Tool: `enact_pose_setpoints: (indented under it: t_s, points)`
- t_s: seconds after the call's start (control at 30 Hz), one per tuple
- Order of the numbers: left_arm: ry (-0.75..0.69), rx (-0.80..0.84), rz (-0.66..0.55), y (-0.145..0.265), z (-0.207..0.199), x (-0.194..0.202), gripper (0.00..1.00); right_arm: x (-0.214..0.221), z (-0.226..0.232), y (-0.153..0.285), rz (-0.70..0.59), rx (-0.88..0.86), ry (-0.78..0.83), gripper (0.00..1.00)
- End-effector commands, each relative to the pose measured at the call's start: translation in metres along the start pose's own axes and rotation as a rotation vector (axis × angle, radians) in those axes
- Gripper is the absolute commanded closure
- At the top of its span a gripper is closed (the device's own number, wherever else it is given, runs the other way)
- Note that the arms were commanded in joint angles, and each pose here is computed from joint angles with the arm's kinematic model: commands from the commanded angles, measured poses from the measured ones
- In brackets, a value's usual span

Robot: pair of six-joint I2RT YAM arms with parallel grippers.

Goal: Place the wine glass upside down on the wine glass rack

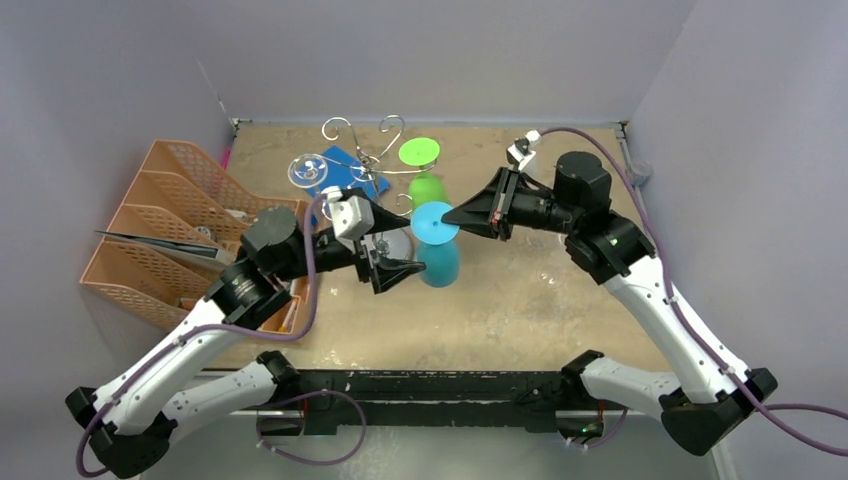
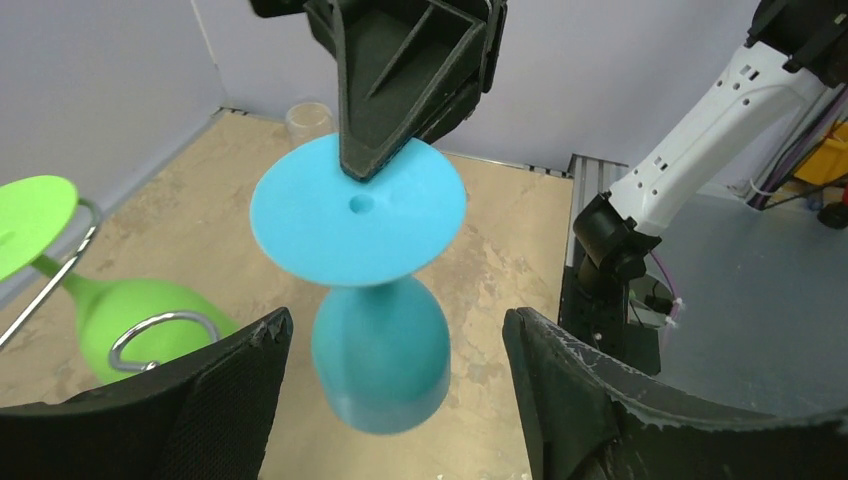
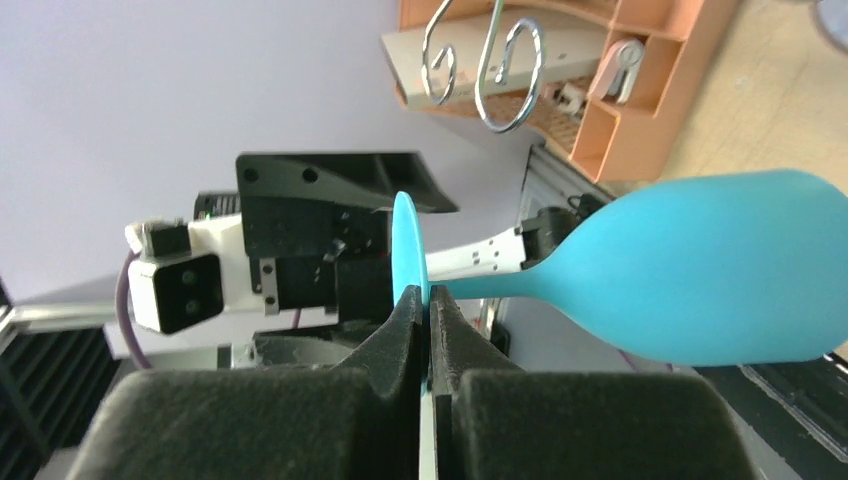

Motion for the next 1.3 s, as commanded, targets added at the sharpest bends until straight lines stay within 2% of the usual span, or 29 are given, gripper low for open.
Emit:
enact_pose_setpoints:
  t_s: [0.0,0.2,0.37,0.7,0.83,1.07,1.17,1.27]
  points:
    - [0.025,-0.096,-0.051,0.018,-0.007,-0.007,0.24,-0.004,0.021,0.021,-0.126,0.083,0.105,1.0]
    - [0.055,-0.206,-0.166,0.038,-0.016,-0.03,0.24,-0.015,0.018,0.034,-0.284,0.29,0.219,1.0]
    - [0.077,-0.314,-0.259,0.052,-0.02,-0.05,0.24,-0.034,0.018,0.03,-0.393,0.372,0.312,1.0]
    - [0.146,-0.447,-0.304,0.069,-0.02,-0.053,0.24,-0.093,0.022,-0.004,-0.531,0.465,0.487,1.0]
    - [0.127,-0.533,-0.305,0.076,-0.016,-0.051,0.24,-0.12,0.017,-0.033,-0.546,0.478,0.52,1.0]
    - [0.135,-0.731,-0.398,0.104,-0.013,-0.055,0.25,-0.159,0.018,-0.076,-0.563,0.401,0.628,1.0]
    - [0.108,-0.737,-0.421,0.112,-0.016,-0.056,0.25,-0.169,0.014,-0.099,-0.529,0.346,0.613,1.0]
    - [0.036,-0.665,-0.393,0.116,-0.024,-0.059,0.25,-0.175,0.009,-0.12,-0.465,0.298,0.567,1.0]
Point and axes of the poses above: each gripper's point midway between its finger pads, its own y axis back along the fingers, its own z axis along the line the jaws close on, x = y × z, the point moved 10 cm from there along y, back along the fingers, and after that the axes turned 14 degrees about y, right-handed, at the moved point
